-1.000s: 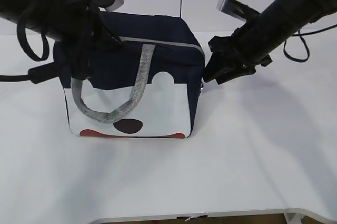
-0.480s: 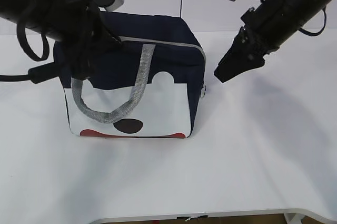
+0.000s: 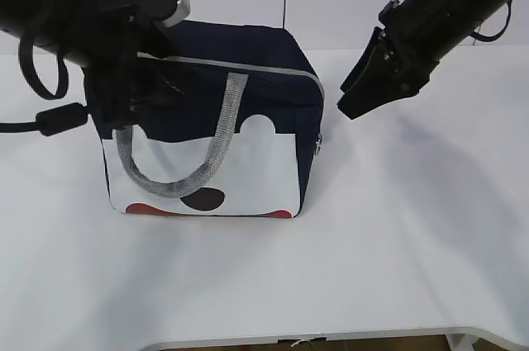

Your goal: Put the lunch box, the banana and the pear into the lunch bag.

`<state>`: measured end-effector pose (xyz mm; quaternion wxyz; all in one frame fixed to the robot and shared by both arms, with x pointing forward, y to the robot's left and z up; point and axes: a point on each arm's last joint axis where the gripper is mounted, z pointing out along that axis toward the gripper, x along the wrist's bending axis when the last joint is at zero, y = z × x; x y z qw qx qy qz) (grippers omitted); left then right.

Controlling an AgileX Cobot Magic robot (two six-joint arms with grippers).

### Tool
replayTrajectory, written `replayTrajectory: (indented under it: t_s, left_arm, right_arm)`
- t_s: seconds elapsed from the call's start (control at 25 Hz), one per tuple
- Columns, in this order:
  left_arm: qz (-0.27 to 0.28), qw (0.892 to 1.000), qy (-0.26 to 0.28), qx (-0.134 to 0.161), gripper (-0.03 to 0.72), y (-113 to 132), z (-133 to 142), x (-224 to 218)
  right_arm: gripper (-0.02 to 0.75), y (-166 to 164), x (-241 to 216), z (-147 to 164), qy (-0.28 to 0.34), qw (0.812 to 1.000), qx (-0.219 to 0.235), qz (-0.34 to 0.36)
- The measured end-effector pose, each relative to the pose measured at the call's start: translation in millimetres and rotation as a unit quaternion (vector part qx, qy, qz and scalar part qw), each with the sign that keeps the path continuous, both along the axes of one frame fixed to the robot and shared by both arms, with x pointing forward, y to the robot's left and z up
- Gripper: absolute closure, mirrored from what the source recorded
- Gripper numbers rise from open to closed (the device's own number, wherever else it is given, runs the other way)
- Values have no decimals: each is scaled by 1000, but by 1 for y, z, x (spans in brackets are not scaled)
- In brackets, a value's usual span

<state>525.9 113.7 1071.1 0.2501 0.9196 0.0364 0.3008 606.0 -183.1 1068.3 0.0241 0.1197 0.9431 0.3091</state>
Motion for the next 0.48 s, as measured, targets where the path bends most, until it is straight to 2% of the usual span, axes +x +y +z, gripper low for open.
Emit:
replayTrajectory:
  t_s: [0.08, 0.36, 0.48]
  left_arm:
    - [-1, 1000, -5, -1, 200, 1, 4, -2]
    - [-6, 1000, -14, 0, 197, 10, 23, -16]
    - [-13, 1000, -15, 23, 197, 18, 32, -25]
  right_arm:
    - [367, 0, 0, 0, 0, 1000, -1, 0]
    - [367, 0, 0, 0, -1, 1000, -1, 0]
    - [367, -1, -1, 3, -5, 1000, -2, 1]
